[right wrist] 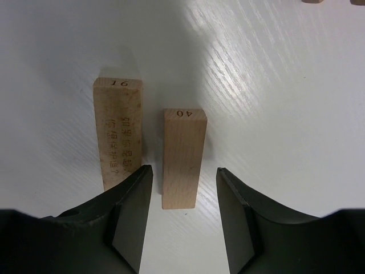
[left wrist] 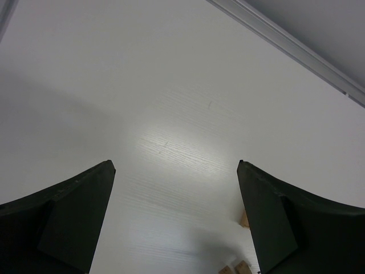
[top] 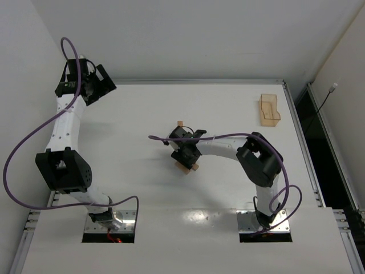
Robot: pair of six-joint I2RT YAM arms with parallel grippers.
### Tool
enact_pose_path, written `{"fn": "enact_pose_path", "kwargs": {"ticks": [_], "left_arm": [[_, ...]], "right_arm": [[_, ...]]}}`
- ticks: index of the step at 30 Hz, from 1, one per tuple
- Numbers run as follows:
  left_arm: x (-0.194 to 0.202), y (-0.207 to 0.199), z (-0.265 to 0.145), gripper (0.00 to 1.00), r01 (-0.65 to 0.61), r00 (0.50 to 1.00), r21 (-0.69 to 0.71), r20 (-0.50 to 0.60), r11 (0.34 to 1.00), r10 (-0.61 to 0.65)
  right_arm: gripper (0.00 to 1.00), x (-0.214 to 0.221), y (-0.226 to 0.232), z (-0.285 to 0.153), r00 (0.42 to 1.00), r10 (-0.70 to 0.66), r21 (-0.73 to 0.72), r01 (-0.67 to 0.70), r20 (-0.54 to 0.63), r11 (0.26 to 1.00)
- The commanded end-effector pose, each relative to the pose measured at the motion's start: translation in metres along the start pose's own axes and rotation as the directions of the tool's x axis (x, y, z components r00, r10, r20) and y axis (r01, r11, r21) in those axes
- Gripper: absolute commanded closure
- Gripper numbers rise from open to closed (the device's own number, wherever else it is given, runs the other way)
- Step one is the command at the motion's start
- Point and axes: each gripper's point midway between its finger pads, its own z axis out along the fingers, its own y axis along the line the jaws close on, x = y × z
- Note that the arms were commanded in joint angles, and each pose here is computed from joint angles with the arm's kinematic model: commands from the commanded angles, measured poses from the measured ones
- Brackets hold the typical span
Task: Build the wood block tower
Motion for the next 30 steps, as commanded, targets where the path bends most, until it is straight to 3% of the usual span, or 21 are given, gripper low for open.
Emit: {"fn": "enact_pose_path", "kwargs": {"ticks": [1,13,18,21,22,23,30], "left_arm": [[-0.012,-0.001,-0.005,0.13,0.020,0.999,0.017,0.039,1.000,-0.021],[-0.012,-0.001,-0.005,0.13,0.020,0.999,0.017,0.039,1.000,-0.021],[-0.012,-0.001,-0.005,0.13,0.020,0.999,0.017,0.039,1.000,-0.021],[-0.009,0.001,-0.004,0.13,0.021,0.999,0.013,0.031,1.000,-0.021],[-0.009,0.001,-0.004,0.13,0.021,0.999,0.013,0.031,1.000,-0.021],[-0.008,-0.001,-0.004,0.13,0.021,0.999,0.021,0.027,1.000,-0.021],[-0.002,0.003,-0.016,0.13,0.038,0.998,0.019,0.045,0.999,-0.039]], "right_arm": [[0.55,-0.018,0.001,-0.010,0.998,0.012,-0.020,-0.010,0.070,1.000],[0.64,-0.015,0.006,-0.001,0.999,0.009,-0.044,-0.007,0.043,0.999],[0.75,-0.014,0.008,0.001,0.999,0.008,-0.056,-0.006,0.035,0.998],[0.86,-0.014,0.008,0.001,0.999,0.008,-0.056,-0.006,0.035,0.998],[0.97,-0.014,0.008,0.001,0.999,0.008,-0.056,-0.006,0.035,0.998],[1.00,-0.016,0.008,-0.002,0.999,0.009,-0.055,-0.006,0.046,0.998],[1.00,-0.034,0.004,-0.051,0.984,0.012,-0.042,-0.005,0.177,0.999]]}}
